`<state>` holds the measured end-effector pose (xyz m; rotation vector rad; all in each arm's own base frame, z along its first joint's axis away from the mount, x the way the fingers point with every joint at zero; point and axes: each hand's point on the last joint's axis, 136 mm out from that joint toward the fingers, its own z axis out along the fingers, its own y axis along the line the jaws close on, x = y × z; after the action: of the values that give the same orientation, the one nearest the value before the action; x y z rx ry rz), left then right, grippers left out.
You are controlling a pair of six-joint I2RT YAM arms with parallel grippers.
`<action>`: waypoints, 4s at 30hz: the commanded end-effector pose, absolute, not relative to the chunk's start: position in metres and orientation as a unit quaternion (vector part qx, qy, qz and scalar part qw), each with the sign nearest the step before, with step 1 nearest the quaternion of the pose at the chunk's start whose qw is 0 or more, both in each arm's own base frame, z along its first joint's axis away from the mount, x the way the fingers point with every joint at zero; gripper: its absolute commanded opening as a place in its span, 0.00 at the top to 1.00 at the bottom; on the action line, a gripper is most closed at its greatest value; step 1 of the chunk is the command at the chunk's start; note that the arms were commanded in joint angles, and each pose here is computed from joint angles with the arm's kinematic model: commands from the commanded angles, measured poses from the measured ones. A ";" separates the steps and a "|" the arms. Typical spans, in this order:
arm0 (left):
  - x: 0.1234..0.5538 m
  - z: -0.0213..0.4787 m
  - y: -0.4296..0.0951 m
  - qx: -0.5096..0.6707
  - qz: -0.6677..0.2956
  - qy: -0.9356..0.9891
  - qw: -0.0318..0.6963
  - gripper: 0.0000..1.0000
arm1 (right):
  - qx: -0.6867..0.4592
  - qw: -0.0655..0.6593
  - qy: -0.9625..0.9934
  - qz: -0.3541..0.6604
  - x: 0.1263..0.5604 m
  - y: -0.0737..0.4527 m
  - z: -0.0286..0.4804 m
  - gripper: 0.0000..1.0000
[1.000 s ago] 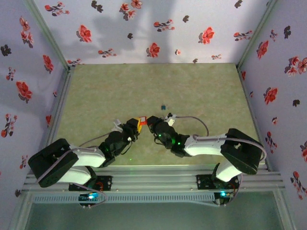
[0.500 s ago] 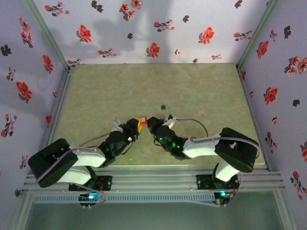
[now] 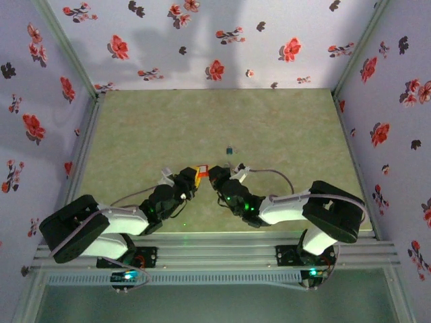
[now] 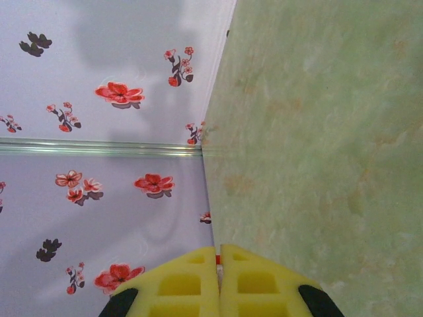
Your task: Lock with the key
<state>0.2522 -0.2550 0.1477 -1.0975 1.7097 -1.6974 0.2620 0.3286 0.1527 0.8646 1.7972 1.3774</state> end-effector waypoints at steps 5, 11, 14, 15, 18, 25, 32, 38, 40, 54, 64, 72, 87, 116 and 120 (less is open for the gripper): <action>0.253 0.173 -0.256 -0.387 -0.645 0.605 0.261 1.00 | 0.350 0.392 0.696 0.490 0.266 0.303 0.141 1.00; 0.253 0.174 -0.253 -0.387 -0.640 0.607 0.266 1.00 | 0.357 0.393 0.694 0.487 0.266 0.298 0.138 1.00; 0.253 0.175 -0.252 -0.387 -0.639 0.608 0.270 1.00 | 0.359 0.395 0.692 0.486 0.266 0.295 0.139 1.00; 0.252 0.174 -0.251 -0.387 -0.637 0.610 0.270 1.00 | 0.359 0.395 0.692 0.485 0.266 0.294 0.138 1.00; 0.252 0.175 -0.250 -0.388 -0.635 0.610 0.272 1.00 | 0.362 0.397 0.691 0.484 0.266 0.292 0.138 1.00; 0.251 0.176 -0.247 -0.387 -0.630 0.614 0.277 1.00 | 0.367 0.398 0.688 0.483 0.265 0.287 0.139 1.00; 0.250 0.176 -0.242 -0.390 -0.620 0.619 0.284 1.00 | 0.372 0.399 0.686 0.482 0.265 0.284 0.139 1.00; 0.249 0.176 -0.237 -0.391 -0.612 0.623 0.290 1.00 | 0.376 0.401 0.684 0.479 0.265 0.279 0.138 1.00; 0.249 0.176 -0.236 -0.392 -0.609 0.625 0.291 1.00 | 0.377 0.401 0.683 0.479 0.264 0.279 0.138 1.00; 0.248 0.172 -0.225 -0.402 -0.589 0.632 0.305 1.00 | 0.389 0.404 0.680 0.472 0.262 0.268 0.137 1.00; 0.246 0.170 -0.221 -0.401 -0.578 0.639 0.311 1.00 | 0.396 0.418 0.673 0.464 0.263 0.249 0.143 1.00; 0.244 0.171 -0.218 -0.375 -0.548 0.670 0.331 1.00 | 0.373 0.416 0.696 0.451 0.267 0.234 0.153 1.00; 0.223 0.129 -0.205 -0.277 -0.469 0.791 0.278 1.00 | 0.188 0.485 0.774 0.362 0.246 0.204 0.205 1.00; 0.213 0.140 -0.207 -0.138 -0.402 0.879 0.217 1.00 | 0.047 0.496 0.817 0.289 0.226 0.163 0.235 1.00; 0.214 0.138 -0.212 -0.121 -0.395 0.887 0.205 1.00 | 0.036 0.472 0.828 0.299 0.225 0.167 0.231 1.00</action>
<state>0.2140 -0.2074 0.1309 -0.4214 2.4540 -1.0994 0.2292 0.1614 0.2237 0.1447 1.9999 0.6961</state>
